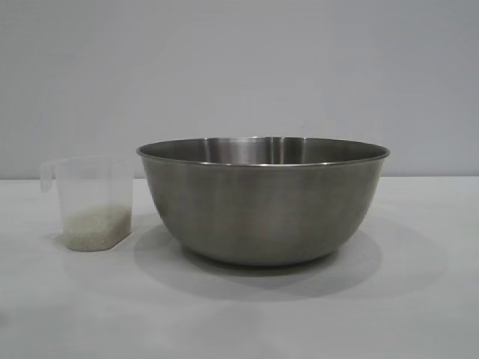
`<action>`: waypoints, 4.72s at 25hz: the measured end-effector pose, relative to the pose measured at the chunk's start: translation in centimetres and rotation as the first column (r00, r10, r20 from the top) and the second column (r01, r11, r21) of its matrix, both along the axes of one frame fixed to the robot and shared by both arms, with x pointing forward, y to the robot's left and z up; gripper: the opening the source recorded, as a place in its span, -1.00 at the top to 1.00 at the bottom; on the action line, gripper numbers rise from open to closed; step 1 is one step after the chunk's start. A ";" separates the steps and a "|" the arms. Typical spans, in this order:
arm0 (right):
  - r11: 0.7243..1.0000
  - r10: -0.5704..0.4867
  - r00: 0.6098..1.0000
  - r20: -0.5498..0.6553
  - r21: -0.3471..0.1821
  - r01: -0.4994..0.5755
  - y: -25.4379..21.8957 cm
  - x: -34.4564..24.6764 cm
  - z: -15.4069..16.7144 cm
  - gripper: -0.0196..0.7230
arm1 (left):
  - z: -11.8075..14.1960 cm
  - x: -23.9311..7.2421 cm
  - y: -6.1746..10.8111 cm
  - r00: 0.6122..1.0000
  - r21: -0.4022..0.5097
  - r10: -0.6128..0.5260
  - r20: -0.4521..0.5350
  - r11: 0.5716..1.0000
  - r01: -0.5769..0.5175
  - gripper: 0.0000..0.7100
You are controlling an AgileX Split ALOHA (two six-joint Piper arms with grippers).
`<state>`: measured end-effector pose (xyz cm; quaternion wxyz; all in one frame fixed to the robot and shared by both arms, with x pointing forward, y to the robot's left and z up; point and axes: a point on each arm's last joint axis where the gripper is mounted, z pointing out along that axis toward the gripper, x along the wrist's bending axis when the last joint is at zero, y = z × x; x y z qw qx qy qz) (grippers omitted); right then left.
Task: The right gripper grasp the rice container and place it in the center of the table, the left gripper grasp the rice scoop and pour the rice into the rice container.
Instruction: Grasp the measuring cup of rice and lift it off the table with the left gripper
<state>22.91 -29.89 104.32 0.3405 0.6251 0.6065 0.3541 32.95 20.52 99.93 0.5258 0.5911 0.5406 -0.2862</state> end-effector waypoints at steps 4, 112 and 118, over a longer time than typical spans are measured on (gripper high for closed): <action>1.000 0.000 1.000 0.000 0.000 0.000 0.0 0.0 0.0 -0.53 | -2.4 -0.7 1.0 0.991 0.311 -0.125 0.049 0.945 0.104 -0.37; 1.000 -0.002 1.000 0.000 0.000 0.002 0.0 0.0 0.0 -0.53 | -13.5 13.2 2.0 0.617 0.547 -0.018 0.787 0.481 -0.685 0.57; 1.000 -0.002 1.000 0.000 0.000 0.002 0.0 0.0 0.0 -0.53 | -13.5 13.4 2.4 0.616 0.543 -0.034 0.787 0.511 -0.666 0.57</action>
